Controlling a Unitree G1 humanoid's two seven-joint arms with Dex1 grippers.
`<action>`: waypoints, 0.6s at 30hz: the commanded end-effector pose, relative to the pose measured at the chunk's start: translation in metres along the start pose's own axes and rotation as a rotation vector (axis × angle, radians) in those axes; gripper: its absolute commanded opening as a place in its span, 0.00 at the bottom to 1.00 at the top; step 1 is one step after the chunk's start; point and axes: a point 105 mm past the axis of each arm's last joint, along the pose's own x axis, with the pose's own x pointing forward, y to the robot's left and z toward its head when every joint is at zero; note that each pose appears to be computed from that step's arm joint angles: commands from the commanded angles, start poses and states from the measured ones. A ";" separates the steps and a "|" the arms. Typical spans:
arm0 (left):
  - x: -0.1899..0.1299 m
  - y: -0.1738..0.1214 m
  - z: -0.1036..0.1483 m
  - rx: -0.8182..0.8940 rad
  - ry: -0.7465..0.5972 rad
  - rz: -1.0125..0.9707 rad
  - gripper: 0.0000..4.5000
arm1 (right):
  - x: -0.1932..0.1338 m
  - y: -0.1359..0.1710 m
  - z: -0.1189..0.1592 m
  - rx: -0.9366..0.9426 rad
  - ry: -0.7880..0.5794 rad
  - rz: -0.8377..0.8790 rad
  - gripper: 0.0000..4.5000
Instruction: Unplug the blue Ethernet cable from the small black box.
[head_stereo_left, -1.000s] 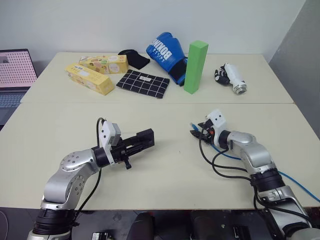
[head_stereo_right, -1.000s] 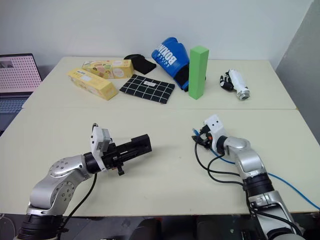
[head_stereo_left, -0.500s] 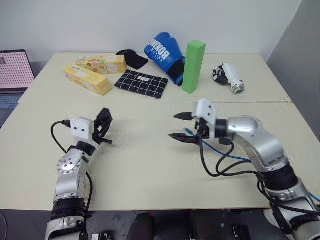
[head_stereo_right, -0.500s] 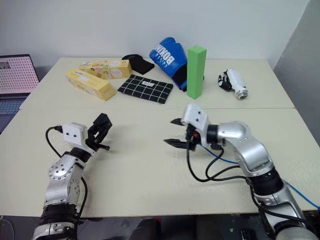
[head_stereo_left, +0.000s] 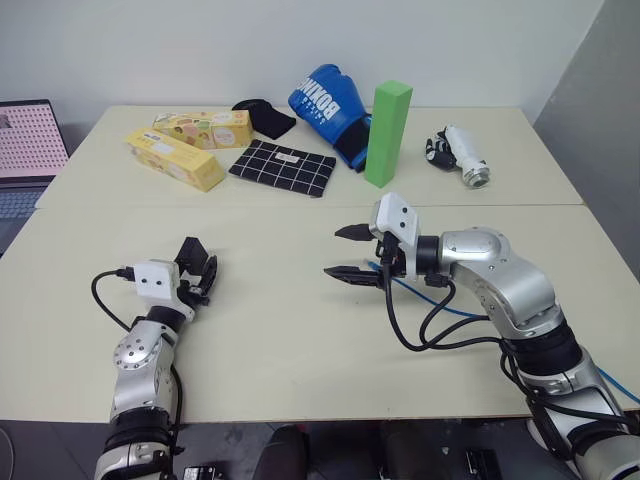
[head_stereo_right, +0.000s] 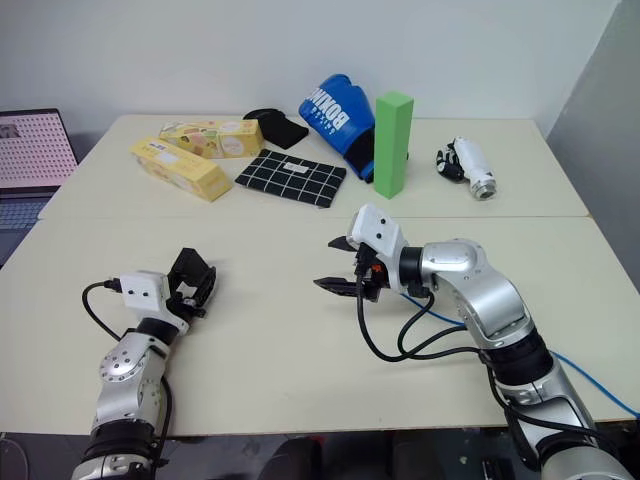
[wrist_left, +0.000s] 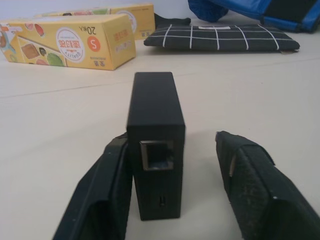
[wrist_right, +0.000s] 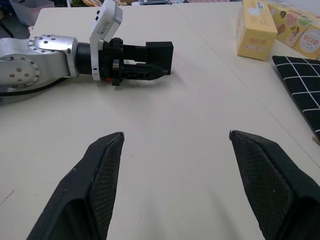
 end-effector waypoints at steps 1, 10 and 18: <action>-0.018 -0.001 0.021 0.026 -0.005 -0.026 0.71 | -0.003 0.004 0.006 0.022 -0.040 -0.017 0.79; -0.058 0.011 0.054 0.146 0.154 -0.101 0.71 | -0.039 -0.003 -0.018 0.120 0.007 -0.127 0.79; -0.060 0.028 0.100 0.224 0.160 -0.234 0.71 | -0.099 -0.025 -0.028 0.105 0.143 -0.153 0.79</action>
